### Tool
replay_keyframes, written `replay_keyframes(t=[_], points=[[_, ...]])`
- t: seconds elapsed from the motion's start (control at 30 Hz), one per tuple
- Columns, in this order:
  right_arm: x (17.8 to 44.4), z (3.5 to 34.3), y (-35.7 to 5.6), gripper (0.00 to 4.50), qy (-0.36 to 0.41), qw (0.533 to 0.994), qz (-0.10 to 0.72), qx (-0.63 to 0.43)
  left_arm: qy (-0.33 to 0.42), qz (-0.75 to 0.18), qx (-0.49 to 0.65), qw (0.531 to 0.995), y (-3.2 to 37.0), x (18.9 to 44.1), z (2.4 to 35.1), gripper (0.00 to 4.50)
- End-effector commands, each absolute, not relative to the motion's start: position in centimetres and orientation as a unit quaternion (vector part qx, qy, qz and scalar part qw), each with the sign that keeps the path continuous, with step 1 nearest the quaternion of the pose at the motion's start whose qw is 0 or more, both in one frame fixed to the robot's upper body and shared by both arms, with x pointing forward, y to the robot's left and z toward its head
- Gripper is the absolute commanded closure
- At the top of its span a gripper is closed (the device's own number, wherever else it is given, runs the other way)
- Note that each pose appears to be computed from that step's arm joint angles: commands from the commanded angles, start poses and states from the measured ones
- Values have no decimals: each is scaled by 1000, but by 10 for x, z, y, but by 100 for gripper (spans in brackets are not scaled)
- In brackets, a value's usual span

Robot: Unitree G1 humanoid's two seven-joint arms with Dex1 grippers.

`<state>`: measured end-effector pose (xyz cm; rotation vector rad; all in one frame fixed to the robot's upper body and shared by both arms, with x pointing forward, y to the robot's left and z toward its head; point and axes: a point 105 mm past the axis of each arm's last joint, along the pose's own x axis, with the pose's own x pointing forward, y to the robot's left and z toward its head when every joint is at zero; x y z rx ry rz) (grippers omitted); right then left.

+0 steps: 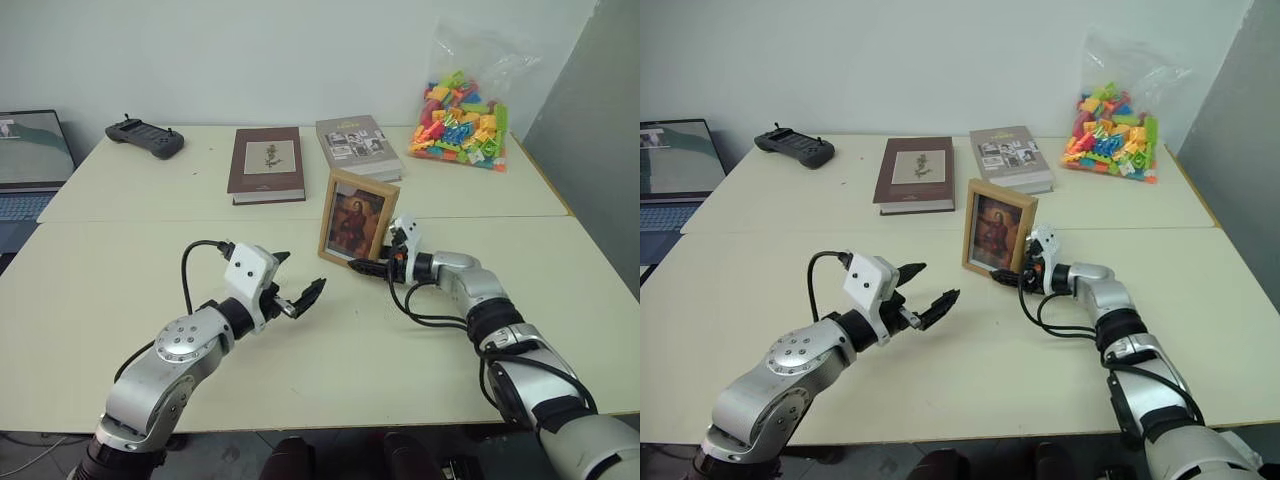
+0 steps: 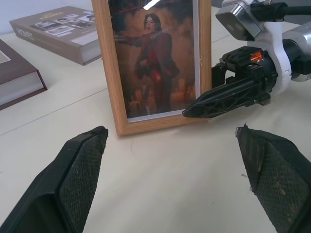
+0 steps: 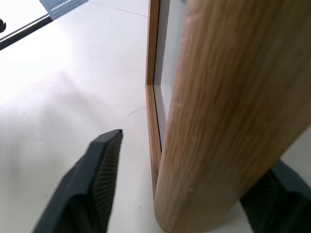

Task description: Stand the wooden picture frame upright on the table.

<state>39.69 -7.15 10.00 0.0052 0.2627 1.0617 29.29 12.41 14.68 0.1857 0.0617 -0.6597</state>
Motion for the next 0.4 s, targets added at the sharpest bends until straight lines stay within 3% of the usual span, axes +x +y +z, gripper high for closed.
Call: replay_keyframes(t=[0.03,0.23,0.4], points=[[392,112,-96,8,108,864,492,-17,15,-323,105,940,135,299,159,0],[356,143,-147,8,89,865,475,-137,53,-310,104,944,180,320,175,0],[326,193,-140,8,69,866,480,-120,68,-320,131,936,210,330,191,0]])
